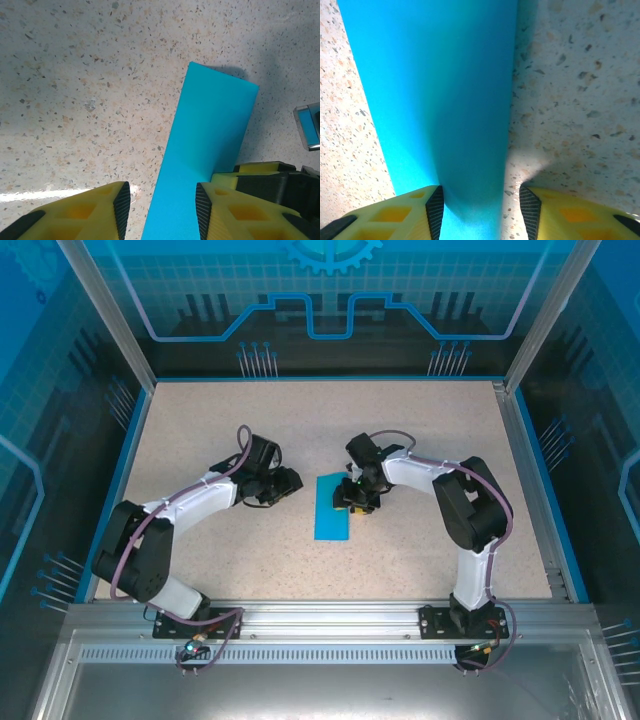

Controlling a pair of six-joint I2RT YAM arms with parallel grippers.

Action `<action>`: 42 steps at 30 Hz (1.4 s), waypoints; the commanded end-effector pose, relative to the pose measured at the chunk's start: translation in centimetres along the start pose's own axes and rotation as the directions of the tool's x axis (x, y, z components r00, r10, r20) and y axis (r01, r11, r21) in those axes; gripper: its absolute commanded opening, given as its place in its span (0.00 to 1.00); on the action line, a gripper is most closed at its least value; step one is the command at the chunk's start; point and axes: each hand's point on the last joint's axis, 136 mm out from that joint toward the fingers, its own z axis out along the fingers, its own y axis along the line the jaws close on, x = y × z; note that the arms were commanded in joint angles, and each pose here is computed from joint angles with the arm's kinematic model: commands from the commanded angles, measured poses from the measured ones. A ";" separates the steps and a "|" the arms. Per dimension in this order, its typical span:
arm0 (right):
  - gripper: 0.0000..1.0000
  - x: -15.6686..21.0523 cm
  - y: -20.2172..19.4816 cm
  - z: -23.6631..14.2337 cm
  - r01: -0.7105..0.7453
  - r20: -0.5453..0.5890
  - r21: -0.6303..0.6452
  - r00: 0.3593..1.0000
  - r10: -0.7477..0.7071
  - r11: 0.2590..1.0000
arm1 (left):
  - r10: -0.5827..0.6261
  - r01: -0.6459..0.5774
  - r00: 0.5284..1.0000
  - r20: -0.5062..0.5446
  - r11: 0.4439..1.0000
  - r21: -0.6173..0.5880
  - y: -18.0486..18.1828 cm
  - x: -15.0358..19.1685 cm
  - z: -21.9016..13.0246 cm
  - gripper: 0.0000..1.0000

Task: Fold a paper plane with a square sheet of paper (pick it up from the middle)
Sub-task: Hold the square sheet of paper at the center of the table.

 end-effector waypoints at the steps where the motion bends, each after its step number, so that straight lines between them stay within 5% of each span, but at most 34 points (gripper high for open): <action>1: 0.49 0.4 -3.0 1.1 -0.034 -0.033 0.108 0.999 0.038 0.994 | 0.006 -0.006 0.999 -0.038 1.000 0.008 0.1 0.5 0.6 0.42; 20: 0.48 1.3 -4.4 2.1 -0.048 -0.053 0.171 0.997 0.058 0.984 | 0.016 -0.008 0.994 -0.108 0.997 0.075 -1.6 1.1 2.0 0.42; 36: 0.49 1.7 -4.9 2.6 -0.031 -0.083 0.199 0.995 0.049 0.980 | 0.041 -0.021 0.978 -0.205 0.995 0.096 -3.9 2.2 4.4 0.31; 42: 0.49 1.7 -5.1 2.8 -0.035 -0.084 0.209 0.995 0.053 0.977 | 0.038 -0.013 0.965 -0.258 0.995 0.099 -4.4 2.9 5.6 0.19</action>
